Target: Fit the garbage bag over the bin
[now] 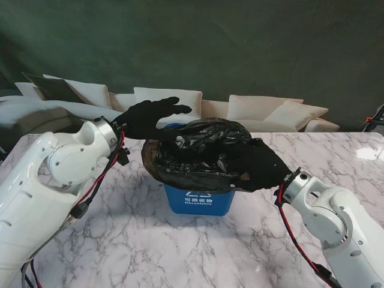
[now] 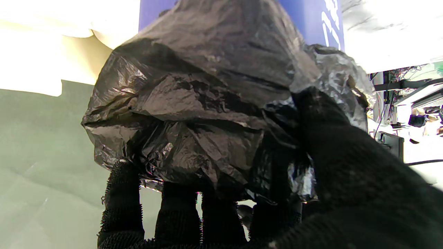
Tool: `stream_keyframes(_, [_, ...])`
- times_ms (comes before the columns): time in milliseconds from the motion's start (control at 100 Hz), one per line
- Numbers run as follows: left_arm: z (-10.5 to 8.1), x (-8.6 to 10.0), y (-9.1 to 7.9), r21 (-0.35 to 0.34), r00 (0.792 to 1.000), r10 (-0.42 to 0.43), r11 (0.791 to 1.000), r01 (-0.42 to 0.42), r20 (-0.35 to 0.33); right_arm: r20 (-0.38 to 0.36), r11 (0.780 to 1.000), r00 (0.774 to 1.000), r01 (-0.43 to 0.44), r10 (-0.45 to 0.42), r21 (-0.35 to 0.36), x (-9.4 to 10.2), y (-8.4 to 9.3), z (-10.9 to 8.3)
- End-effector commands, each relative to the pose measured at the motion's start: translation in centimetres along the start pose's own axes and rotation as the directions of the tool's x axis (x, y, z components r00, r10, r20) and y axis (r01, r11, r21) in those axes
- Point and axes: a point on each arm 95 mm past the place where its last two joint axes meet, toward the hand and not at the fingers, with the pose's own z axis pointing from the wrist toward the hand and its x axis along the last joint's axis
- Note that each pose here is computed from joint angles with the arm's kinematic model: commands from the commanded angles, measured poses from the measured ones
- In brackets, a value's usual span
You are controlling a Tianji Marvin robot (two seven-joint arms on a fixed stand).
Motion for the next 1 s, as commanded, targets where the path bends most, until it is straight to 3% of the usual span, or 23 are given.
stream_keyframes(0, [0.8, -1.1, -0.7, -0.021, 1.0, 0.008, 1.0, -0.007, 0.022, 0.003, 1.0, 1.0, 0.004, -0.004, 0.006, 0.0, 0.0, 0.0])
stream_keyframes(140, [2.9, -2.1, -0.1, -0.078, 0.997, -0.059, 0.995, 0.063, 0.055, 0.003, 1.0, 1.0, 0.004, -0.004, 0.011, 0.0, 0.1, 0.0])
stream_keyframes(550, [7.1, -3.2, 1.4, -0.17, 0.986, -0.092, 0.979, 0.115, 0.142, -0.005, 1.0, 1.0, -0.001, 0.001, 0.011, 0.3, 0.1, 0.3])
stream_keyframes(670, [8.0, -3.1, 1.8, -0.15, 0.982, -0.099, 0.981, 0.123, 0.158, -0.004, 1.0, 1.0, -0.005, 0.005, 0.012, 0.3, 0.0, 0.4])
stream_keyframes(810, [9.0, -3.1, 2.0, -0.068, 0.98, -0.085, 0.993, 0.099, 0.182, -0.006, 1.0, 1.0, -0.005, 0.005, 0.014, 0.3, 0.0, 0.4])
stream_keyframes(990, [9.7, -3.7, 2.0, -0.041, 0.964, -0.114, 0.991, 0.128, 0.239, -0.011, 1.0, 1.0, -0.008, 0.008, 0.009, 0.5, 0.0, 0.4])
